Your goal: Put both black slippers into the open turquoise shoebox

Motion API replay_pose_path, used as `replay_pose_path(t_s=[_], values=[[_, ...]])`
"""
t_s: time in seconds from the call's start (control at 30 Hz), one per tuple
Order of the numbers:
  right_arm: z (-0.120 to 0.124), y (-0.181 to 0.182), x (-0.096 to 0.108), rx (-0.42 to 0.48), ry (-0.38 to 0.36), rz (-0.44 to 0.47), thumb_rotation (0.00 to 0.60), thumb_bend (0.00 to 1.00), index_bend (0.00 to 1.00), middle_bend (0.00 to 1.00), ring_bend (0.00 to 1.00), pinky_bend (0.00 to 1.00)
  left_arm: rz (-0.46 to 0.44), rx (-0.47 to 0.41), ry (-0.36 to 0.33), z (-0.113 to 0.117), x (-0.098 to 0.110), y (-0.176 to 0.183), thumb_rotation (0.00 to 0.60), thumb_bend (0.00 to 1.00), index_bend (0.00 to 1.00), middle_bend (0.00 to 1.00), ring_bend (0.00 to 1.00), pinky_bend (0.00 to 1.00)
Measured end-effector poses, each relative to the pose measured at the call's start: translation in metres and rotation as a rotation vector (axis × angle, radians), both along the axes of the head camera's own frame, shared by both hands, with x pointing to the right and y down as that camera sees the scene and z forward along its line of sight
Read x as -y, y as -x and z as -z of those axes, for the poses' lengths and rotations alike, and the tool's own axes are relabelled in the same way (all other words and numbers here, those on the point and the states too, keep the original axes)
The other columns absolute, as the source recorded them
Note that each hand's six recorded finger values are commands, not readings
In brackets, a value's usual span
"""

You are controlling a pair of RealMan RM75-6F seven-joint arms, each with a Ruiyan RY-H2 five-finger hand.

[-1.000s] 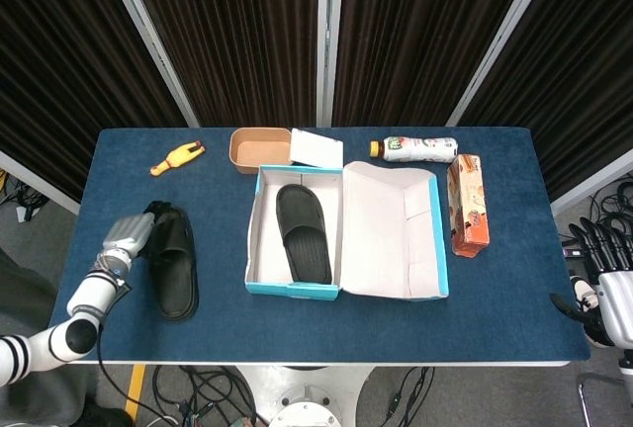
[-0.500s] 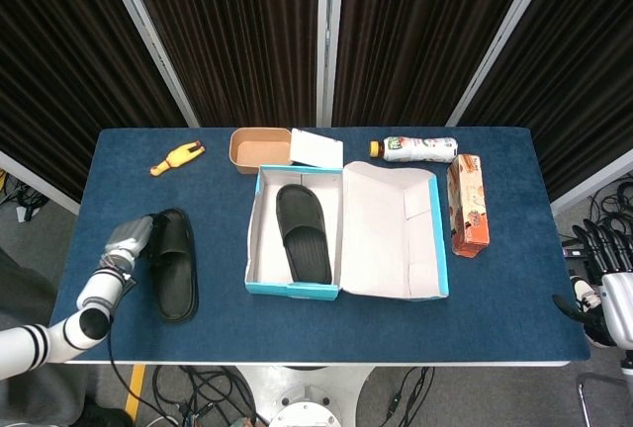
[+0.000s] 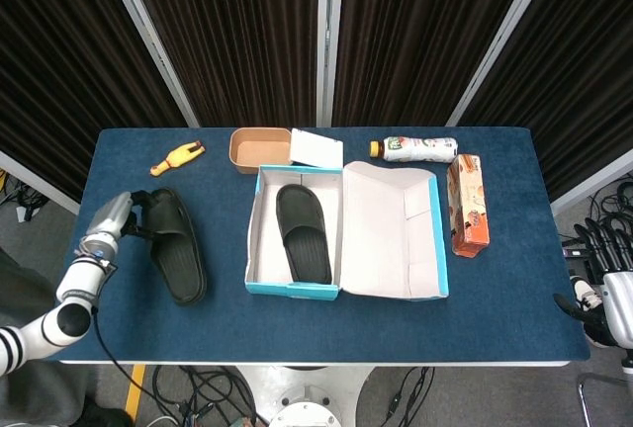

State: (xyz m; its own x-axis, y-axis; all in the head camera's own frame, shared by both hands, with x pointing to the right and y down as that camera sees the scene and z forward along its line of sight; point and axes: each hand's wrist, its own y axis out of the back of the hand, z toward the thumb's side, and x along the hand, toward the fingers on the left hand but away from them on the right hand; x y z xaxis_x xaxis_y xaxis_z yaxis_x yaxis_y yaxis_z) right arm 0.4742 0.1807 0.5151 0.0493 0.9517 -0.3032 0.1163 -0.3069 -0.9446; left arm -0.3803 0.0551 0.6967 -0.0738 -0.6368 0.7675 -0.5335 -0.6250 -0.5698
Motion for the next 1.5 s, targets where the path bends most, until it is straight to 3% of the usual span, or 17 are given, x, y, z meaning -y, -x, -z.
replay_pose_path(t_s=[0.17, 0.37, 0.5, 0.67, 0.83, 1.13, 1.3, 1.5], values=[[0.001, 0.000, 0.000, -0.003, -0.002, 0.000, 0.600, 0.05, 0.00, 0.04, 0.00, 0.00, 0.071, -0.153, -0.123, 0.023, 0.024, -0.016, 0.600, 0.00, 0.54, 0.50, 0.77, 0.84], [0.003, 0.000, 0.000, -0.009, -0.005, -0.001, 0.600, 0.05, 0.00, 0.04, 0.00, 0.00, 0.055, -0.405, -0.222, 0.039, 0.044, -0.068, 0.600, 0.00, 0.54, 0.50, 0.75, 0.80], [0.006, 0.000, -0.001, -0.018, -0.007, -0.004, 0.600, 0.05, 0.00, 0.04, 0.00, 0.00, -0.011, -0.537, -0.247, 0.034, 0.048, -0.115, 0.600, 0.00, 0.54, 0.50, 0.72, 0.73], [0.007, 0.000, -0.003, -0.024, -0.005, -0.012, 0.600, 0.05, 0.00, 0.04, 0.00, 0.00, -0.089, -0.632, -0.253, 0.013, 0.050, -0.171, 0.600, 0.00, 0.53, 0.50, 0.70, 0.66], [0.008, 0.000, -0.004, -0.030, -0.003, -0.017, 0.600, 0.05, 0.00, 0.04, 0.00, 0.00, -0.122, -0.651, -0.271, -0.004, 0.049, -0.196, 0.600, 0.00, 0.53, 0.50, 0.69, 0.63], [0.010, 0.000, -0.005, -0.038, -0.003, -0.023, 0.600, 0.05, 0.00, 0.04, 0.00, 0.00, -0.222, -0.550, -0.334, -0.033, 0.044, -0.199, 0.600, 0.00, 0.53, 0.50, 0.69, 0.61], [0.009, 0.002, -0.004, -0.037, -0.002, -0.017, 0.600, 0.05, 0.00, 0.04, 0.00, 0.00, -0.230, -0.539, -0.310, -0.048, 0.033, -0.196, 0.600, 0.00, 0.53, 0.50, 0.67, 0.61], [0.011, 0.005, -0.004, -0.038, -0.004, -0.012, 0.600, 0.05, 0.00, 0.04, 0.00, 0.00, -0.238, -0.517, -0.282, -0.058, 0.027, -0.197, 0.600, 0.00, 0.52, 0.49, 0.56, 0.56]])
